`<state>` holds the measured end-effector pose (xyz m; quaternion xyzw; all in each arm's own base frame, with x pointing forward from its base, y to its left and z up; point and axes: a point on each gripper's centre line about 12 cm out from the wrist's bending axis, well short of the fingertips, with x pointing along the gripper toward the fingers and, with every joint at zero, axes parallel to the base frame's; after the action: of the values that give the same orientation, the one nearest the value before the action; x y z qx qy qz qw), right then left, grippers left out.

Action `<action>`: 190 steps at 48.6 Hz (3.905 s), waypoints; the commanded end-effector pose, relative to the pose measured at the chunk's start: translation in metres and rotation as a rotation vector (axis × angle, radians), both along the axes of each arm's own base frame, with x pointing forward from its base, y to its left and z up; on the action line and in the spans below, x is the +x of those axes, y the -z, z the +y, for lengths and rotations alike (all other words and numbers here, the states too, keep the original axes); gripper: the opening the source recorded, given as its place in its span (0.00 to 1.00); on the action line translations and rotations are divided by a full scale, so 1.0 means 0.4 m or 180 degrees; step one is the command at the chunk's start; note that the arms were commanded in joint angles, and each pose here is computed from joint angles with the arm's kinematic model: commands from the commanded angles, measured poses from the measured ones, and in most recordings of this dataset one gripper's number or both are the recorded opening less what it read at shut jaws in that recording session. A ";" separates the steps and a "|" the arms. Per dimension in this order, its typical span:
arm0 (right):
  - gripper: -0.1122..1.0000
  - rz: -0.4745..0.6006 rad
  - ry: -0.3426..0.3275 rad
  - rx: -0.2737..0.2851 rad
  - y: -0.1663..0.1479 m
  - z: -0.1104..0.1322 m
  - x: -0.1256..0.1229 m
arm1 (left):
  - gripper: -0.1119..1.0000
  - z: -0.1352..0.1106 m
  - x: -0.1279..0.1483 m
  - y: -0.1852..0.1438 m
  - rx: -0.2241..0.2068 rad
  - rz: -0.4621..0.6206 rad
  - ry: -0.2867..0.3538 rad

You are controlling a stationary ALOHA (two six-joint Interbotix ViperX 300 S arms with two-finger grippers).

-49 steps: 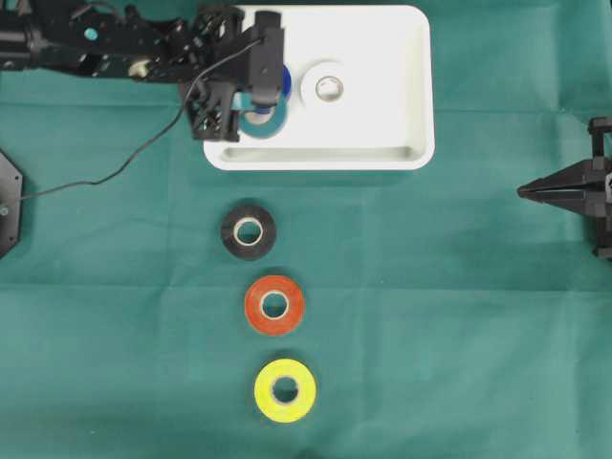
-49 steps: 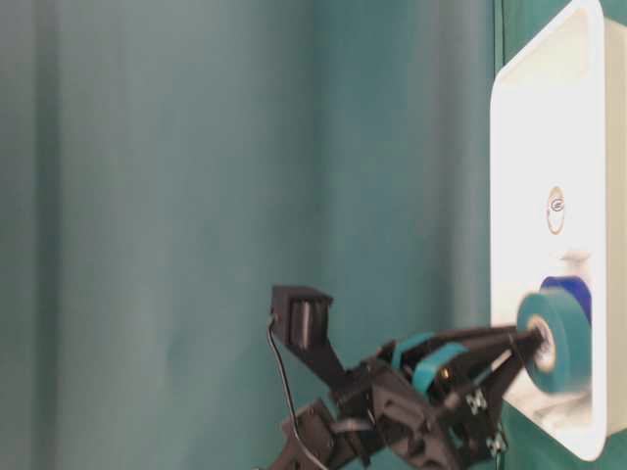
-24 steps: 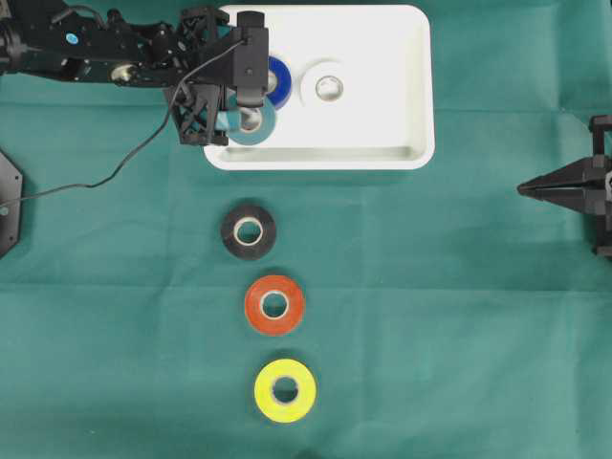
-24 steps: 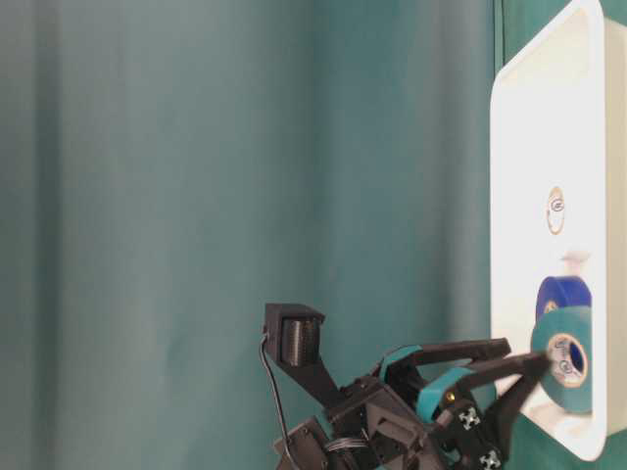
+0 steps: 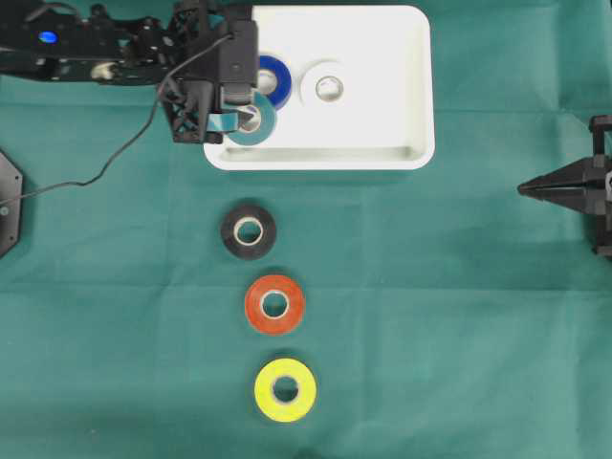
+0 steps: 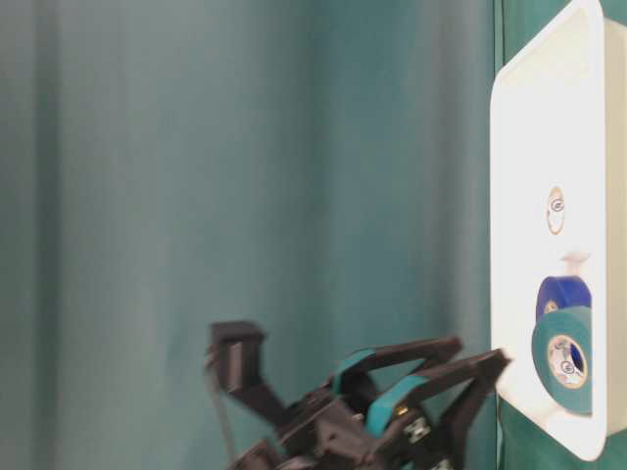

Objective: Put the tape into the white case with the left arm.
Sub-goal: 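Open the left gripper and withdraw it to the left, then reach the left gripper down over the black tape roll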

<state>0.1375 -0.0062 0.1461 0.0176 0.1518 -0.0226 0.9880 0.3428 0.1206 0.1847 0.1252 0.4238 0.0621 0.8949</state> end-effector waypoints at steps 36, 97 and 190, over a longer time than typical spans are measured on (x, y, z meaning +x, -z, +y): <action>0.02 -0.0053 -0.0002 -0.0005 -0.012 0.000 0.005 | 0.96 -0.161 -0.231 -0.103 -0.0101 -0.0388 0.0175; 0.02 -0.0043 0.0003 -0.0005 -0.010 -0.001 0.005 | 0.95 -0.345 -0.410 -0.064 -0.0800 -0.0728 0.0563; 0.02 -0.0053 0.0016 -0.0005 -0.009 -0.002 0.004 | 0.94 -0.390 0.029 0.158 -0.0394 0.0393 0.0946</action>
<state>0.1368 -0.0068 0.1449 0.0172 0.1517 -0.0247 0.9880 0.3487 -0.0371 0.1143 0.1351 0.4695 -0.1086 0.8657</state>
